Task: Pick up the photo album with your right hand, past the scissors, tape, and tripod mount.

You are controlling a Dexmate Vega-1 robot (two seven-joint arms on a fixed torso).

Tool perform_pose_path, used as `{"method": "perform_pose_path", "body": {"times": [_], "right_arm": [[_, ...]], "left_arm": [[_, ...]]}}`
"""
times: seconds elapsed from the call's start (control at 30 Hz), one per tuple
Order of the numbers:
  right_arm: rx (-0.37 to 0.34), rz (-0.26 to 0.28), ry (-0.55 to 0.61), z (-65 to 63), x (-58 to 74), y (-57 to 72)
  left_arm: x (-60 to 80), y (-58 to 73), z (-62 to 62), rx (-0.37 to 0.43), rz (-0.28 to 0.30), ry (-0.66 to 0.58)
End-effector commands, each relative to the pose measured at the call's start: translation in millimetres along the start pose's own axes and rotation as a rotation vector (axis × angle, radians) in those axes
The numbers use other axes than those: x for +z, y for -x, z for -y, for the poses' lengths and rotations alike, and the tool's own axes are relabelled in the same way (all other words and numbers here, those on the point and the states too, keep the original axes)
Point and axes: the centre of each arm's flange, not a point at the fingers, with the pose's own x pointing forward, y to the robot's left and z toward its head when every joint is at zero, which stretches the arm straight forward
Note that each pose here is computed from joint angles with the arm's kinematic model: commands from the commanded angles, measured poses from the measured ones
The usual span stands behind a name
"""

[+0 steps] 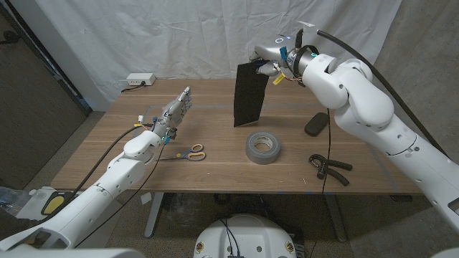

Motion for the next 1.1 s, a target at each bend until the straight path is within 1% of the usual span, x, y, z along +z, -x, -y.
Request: {"method": "perform_pose_path", "body": {"times": [0.03, 0.43, 0.73, 1.1], "right_arm": [[-0.025, -0.017, 0.002, 11.5, -1.7, 6.8], [-0.064, -0.027, -0.015, 17.0, -4.9, 12.5], [-0.135, -0.030, -0.035, 18.3, -9.7, 14.5], [-0.180, -0.048, -0.040, 29.8, -14.2, 14.8]], "left_arm": [[-0.7, 2.7, 2.0, -0.001, -0.003, -0.001], [-0.6, 5.1, 3.6, -0.002, -0.005, 0.000], [-0.2, 5.4, 2.9, 0.001, -0.003, -0.002], [-1.2, 3.4, -0.6, 0.000, -0.006, -0.001]]}}
